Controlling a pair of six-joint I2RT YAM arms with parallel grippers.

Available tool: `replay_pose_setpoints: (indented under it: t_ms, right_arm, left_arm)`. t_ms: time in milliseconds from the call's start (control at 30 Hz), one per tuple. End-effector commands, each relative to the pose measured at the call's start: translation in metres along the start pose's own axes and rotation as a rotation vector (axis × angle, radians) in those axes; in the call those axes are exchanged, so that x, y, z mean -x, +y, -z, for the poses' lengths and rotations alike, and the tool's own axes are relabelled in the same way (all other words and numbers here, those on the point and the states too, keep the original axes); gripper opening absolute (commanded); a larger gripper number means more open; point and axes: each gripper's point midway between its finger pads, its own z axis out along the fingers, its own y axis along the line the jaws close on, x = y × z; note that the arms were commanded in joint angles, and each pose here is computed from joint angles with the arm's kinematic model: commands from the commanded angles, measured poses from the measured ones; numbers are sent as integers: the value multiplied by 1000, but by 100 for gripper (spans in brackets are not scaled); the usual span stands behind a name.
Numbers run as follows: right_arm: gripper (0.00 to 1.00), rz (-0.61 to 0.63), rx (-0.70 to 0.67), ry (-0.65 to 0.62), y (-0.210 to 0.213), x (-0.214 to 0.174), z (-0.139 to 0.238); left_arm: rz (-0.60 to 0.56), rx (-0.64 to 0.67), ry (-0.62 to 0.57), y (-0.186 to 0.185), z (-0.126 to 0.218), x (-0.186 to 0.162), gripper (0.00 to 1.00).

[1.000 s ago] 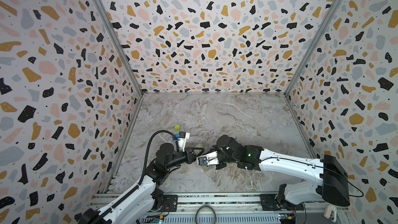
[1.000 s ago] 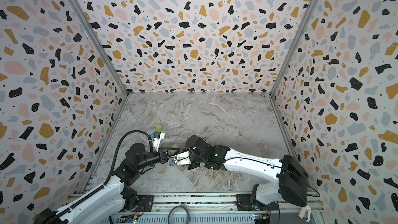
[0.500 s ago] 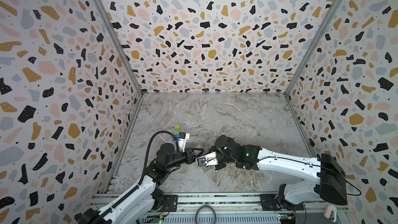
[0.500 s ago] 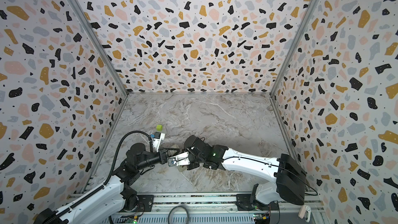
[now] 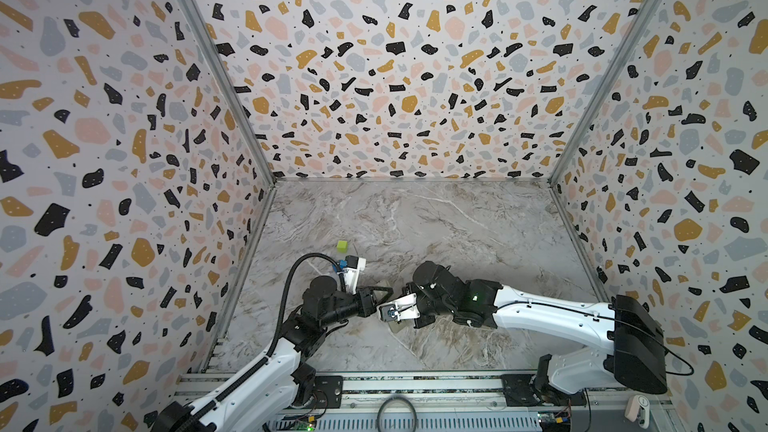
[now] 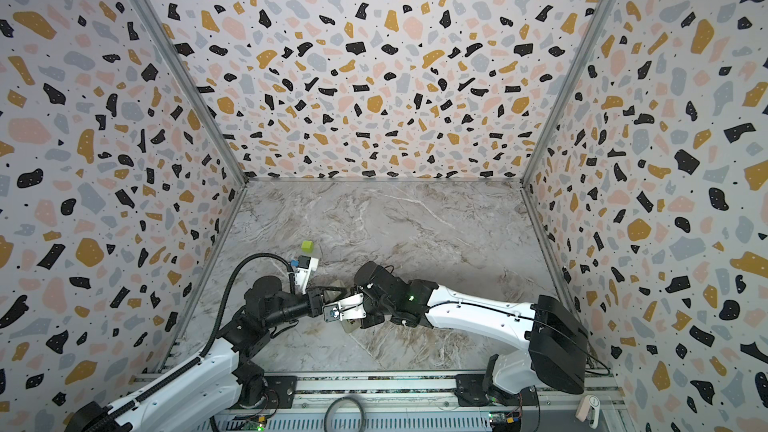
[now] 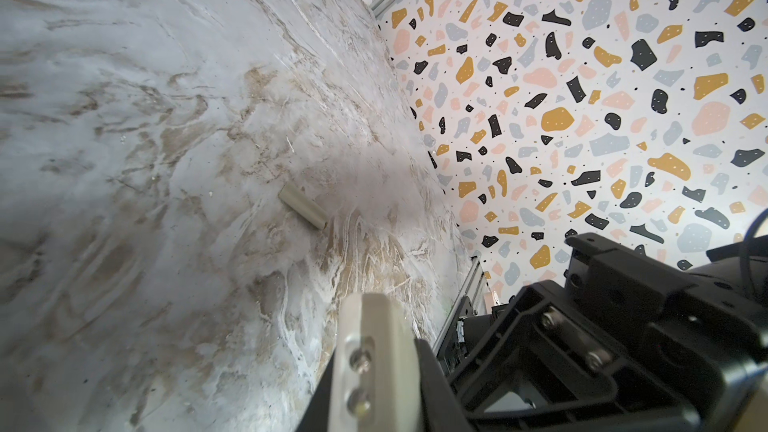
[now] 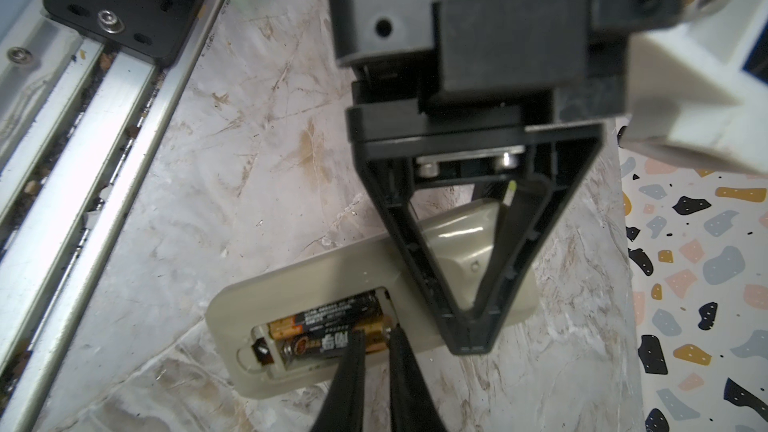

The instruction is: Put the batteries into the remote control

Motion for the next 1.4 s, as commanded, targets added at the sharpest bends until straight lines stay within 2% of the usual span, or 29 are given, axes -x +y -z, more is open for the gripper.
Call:
replay_pose_setpoints:
  t_ms: [0, 1367]
  right_arm:
    - [15, 8, 58, 55, 15, -11, -8]
    - [11, 38, 139, 157, 46, -30, -32]
  left_arm:
    - [-102, -150, -75, -47, 6, 26, 0]
    - [-108, -166, -98, -52, 10, 30, 0]
